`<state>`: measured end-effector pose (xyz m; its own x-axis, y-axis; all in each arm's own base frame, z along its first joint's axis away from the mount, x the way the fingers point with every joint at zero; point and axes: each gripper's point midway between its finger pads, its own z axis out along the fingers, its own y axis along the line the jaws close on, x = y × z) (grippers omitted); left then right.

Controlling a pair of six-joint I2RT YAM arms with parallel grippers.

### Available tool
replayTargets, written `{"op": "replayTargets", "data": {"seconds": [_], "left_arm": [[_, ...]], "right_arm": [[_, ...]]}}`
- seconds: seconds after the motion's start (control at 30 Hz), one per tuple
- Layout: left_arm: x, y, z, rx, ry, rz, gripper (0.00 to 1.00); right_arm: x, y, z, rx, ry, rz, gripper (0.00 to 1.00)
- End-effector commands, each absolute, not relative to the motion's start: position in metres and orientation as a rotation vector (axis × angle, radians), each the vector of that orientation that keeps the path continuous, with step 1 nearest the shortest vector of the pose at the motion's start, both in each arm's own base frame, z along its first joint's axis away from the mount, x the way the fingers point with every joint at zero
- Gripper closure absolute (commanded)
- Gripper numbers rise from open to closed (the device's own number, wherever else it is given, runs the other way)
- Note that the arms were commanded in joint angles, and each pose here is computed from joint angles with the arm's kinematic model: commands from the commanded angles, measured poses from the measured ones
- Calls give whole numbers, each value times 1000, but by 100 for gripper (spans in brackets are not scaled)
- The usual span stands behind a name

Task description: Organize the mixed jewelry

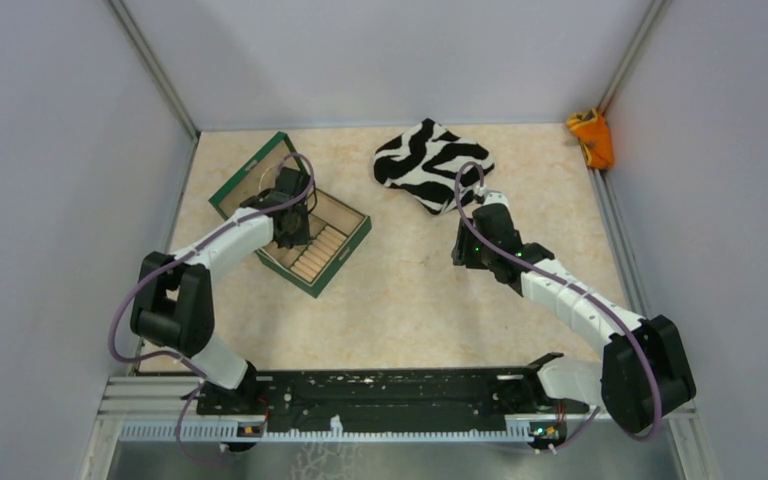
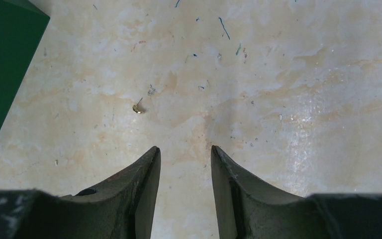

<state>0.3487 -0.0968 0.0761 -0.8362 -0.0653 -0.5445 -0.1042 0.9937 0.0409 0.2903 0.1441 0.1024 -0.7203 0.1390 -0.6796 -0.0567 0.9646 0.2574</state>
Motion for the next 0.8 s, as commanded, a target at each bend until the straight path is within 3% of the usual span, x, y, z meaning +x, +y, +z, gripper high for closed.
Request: {"op": "replayTargets", "data": {"seconds": [0.0,0.17,0.3,0.53,0.77], "left_arm": [[355,-99,97,-144,2503,46,76],[354,-127,139,-79,2418,-118,76],[347,-170,168,73,2329,-101,74],[316,-285,141,328,2403,-386,72],[302,-346,102,516,2475,-532,67]], "right_arm": [[308,151,128,62,2267,370,58],[308,151,127,70,2266,370,58],[310,151,127,73,2267,363,58],[310,139,128,91,2261,299,58],[308,109,123,212,2263,319,57]]}}
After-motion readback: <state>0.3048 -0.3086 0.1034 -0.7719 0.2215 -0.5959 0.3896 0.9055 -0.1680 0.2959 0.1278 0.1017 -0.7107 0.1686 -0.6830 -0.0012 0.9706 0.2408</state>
